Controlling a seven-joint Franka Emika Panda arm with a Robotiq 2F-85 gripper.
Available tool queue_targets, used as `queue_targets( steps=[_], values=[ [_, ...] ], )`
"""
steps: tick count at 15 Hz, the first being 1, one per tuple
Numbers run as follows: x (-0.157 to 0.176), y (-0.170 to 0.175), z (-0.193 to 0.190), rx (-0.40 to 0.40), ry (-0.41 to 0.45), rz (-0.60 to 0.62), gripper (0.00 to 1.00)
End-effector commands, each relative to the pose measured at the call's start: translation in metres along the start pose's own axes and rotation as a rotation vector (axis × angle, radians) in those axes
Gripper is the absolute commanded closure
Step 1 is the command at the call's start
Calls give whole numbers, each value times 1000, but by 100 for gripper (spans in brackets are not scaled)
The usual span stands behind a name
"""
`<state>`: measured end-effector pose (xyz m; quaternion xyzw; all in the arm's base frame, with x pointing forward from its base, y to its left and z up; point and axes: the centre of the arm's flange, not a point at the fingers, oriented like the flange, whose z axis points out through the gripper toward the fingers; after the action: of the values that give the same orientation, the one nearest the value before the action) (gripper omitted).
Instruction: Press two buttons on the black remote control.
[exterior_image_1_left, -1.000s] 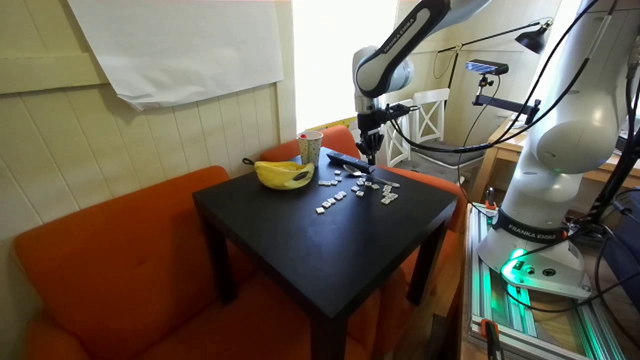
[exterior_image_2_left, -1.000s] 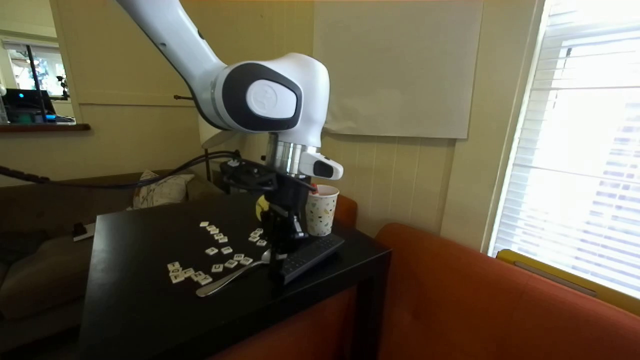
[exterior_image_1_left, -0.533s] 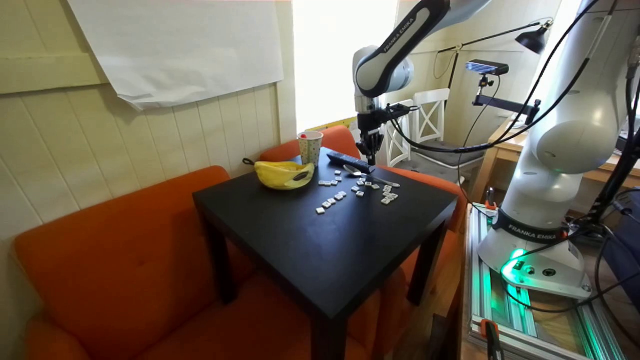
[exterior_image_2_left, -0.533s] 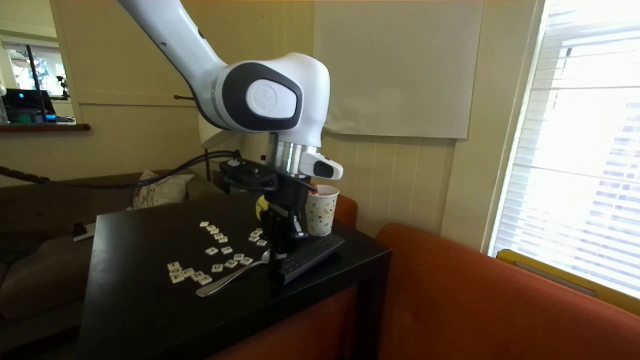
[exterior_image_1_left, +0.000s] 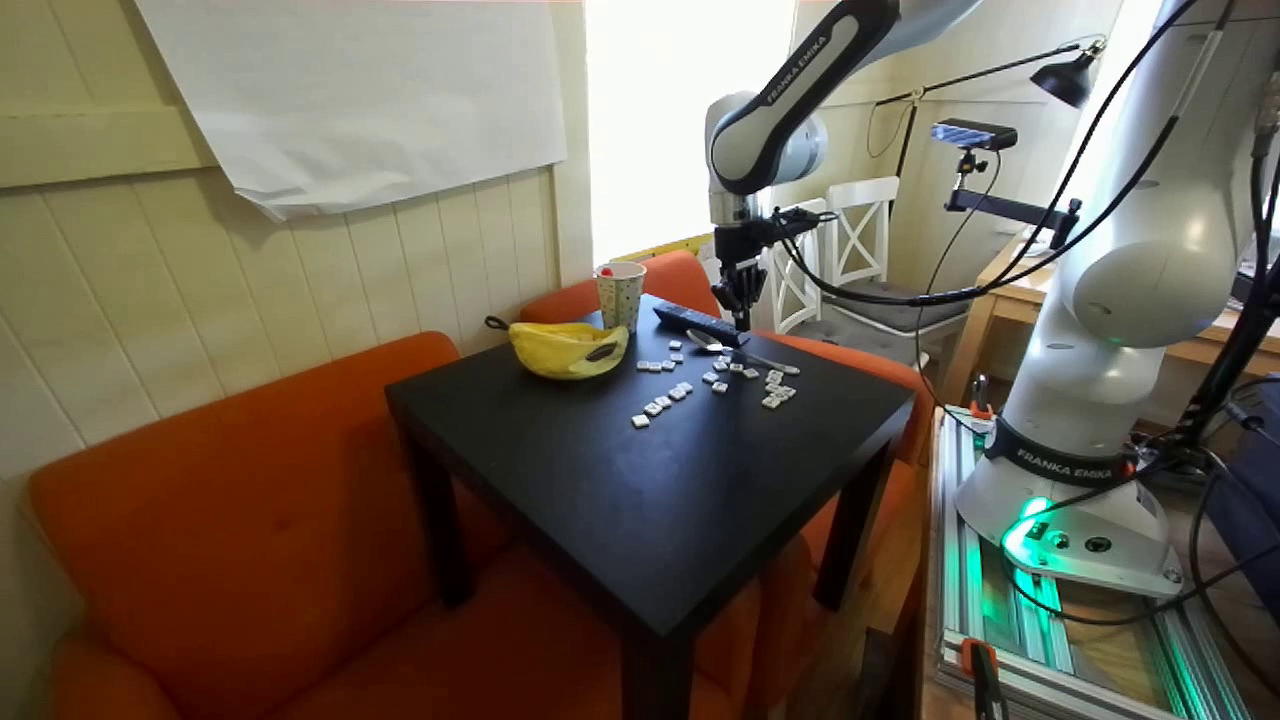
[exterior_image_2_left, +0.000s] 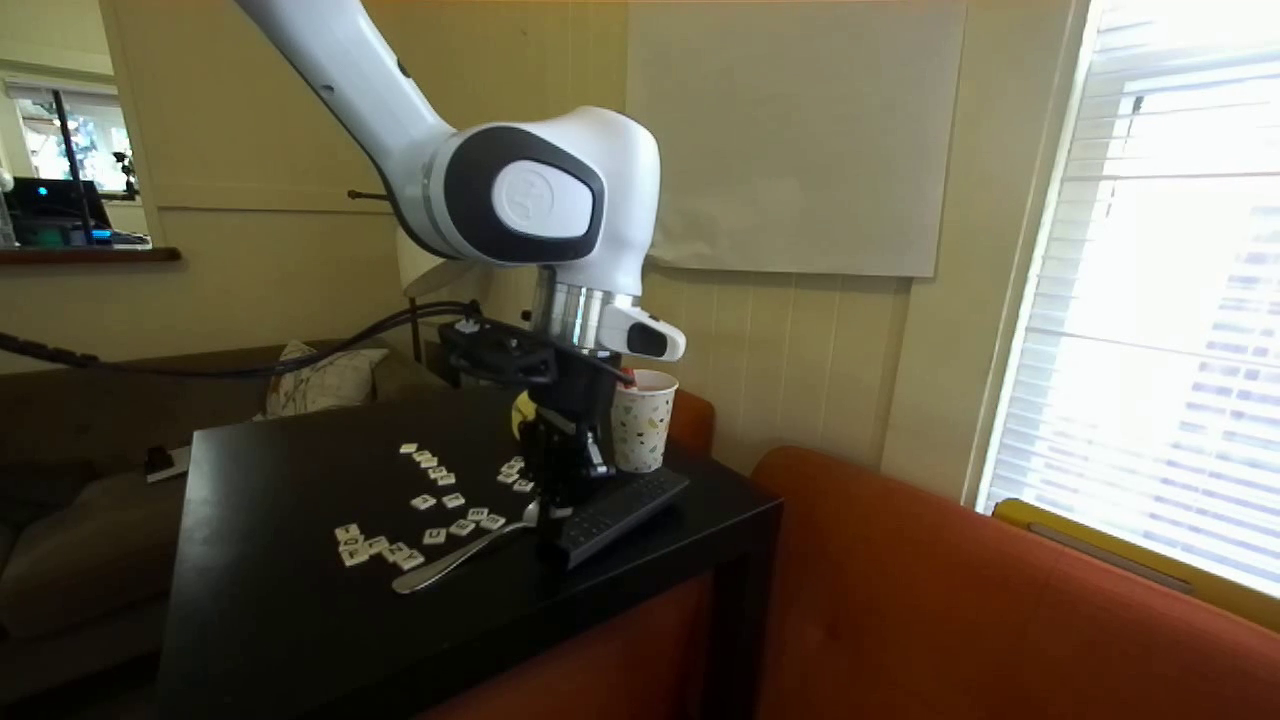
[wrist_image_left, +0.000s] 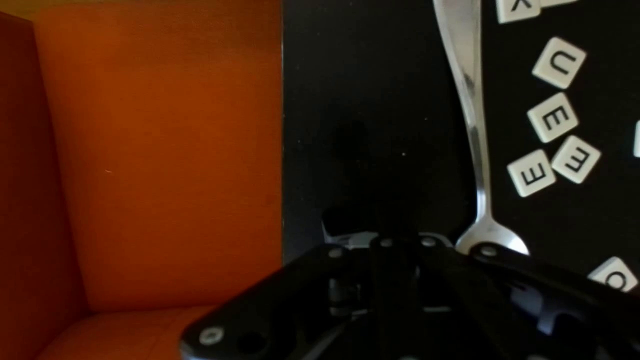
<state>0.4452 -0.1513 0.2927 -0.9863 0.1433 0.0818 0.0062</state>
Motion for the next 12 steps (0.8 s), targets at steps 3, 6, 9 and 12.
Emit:
queue_targets(
  steps=[3,6,9,12],
  values=[
    [2,-1,2,23,-26,-15,100],
    [1,-3,4,21,-31,-20,100],
    [1,-5,4,22,-32,-25,100],
    [1,-7,7,20,-31,-28,100]
  ],
)
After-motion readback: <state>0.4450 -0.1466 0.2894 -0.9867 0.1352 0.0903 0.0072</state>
